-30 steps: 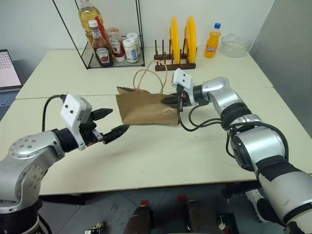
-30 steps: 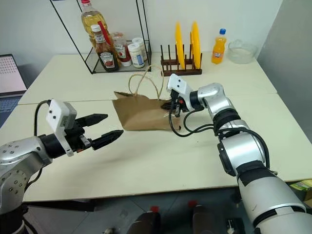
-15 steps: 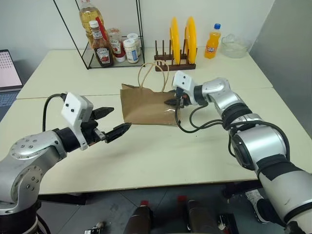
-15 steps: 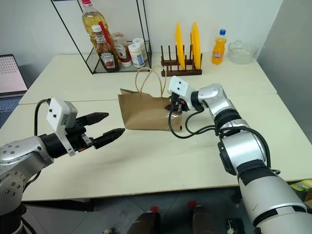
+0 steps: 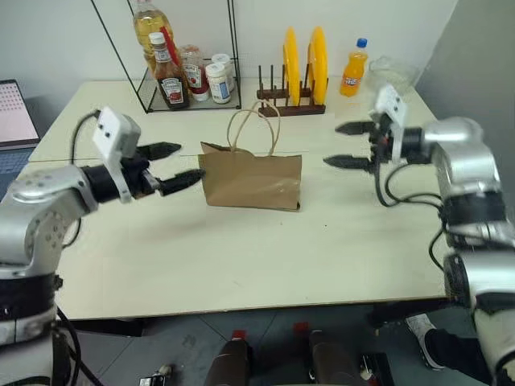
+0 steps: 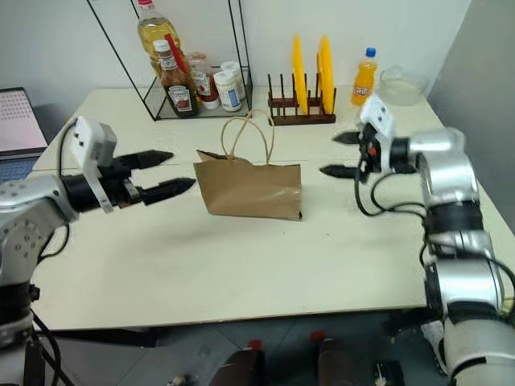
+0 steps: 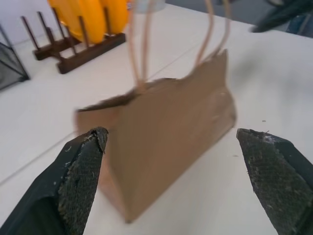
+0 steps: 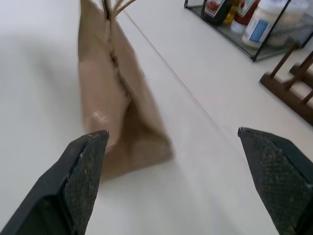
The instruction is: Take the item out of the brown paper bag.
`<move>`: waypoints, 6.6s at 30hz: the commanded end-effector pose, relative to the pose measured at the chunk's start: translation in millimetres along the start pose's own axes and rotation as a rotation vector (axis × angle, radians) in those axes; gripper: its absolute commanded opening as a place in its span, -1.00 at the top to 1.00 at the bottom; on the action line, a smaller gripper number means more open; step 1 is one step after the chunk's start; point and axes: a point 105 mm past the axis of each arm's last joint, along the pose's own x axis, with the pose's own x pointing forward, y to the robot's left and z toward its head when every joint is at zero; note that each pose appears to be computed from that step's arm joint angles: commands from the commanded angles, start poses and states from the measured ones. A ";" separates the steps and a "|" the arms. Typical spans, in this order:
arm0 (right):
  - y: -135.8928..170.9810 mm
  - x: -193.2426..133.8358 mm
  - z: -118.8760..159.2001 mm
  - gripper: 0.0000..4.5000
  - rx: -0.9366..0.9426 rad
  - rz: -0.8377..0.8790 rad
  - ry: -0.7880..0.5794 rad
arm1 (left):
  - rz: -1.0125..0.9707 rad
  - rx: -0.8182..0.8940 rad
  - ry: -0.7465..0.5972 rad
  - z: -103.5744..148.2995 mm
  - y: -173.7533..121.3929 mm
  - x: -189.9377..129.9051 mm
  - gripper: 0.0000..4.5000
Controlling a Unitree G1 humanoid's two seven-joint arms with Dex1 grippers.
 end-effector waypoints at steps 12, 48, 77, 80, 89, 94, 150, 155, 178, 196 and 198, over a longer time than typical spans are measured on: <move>98.8 -1.7 22.1 -0.98 0.123 -0.341 -0.183 | 0.102 0.329 0.078 13.4 48.1 109.3 -1.00; 59.1 -3.5 -12.7 -0.98 0.118 -0.276 -0.102 | -0.939 0.811 0.234 -51.0 -107.8 17.8 -1.00; 113.8 -17.5 -81.2 -1.00 -0.370 0.005 0.129 | -0.763 0.254 -0.032 -45.5 -145.1 64.2 0.55; 117.3 -9.1 -83.4 -1.00 -0.550 0.034 0.093 | -0.690 0.153 -0.046 -38.2 -138.7 73.0 0.92; 138.1 5.8 -76.0 -1.00 -0.946 0.086 -0.127 | -0.501 -0.054 -0.077 -28.4 -121.6 95.6 1.00; 162.0 6.9 -72.0 -1.00 -1.095 0.128 -0.304 | -0.441 -0.101 -0.098 -26.8 -114.1 102.3 1.00; 196.6 105.7 -105.0 0.37 -1.473 0.399 -0.277 | -0.473 -0.085 -0.013 -50.2 -126.4 94.3 1.00; 195.5 104.2 -104.3 0.99 -1.468 0.395 -0.276 | -0.472 -0.087 -0.014 -49.9 -126.2 95.3 1.00; 192.3 97.7 -130.7 0.99 -1.399 0.504 -0.111 | -0.264 -0.086 -0.269 61.0 -44.6 125.3 1.00; 150.4 54.7 -86.2 -0.71 -1.218 0.264 -0.071 | -0.278 -0.083 -0.267 51.0 -48.5 129.3 1.00; 142.4 32.4 -82.7 -0.99 -1.193 0.236 -0.027 | -0.281 -0.082 -0.266 49.5 -49.8 129.0 1.00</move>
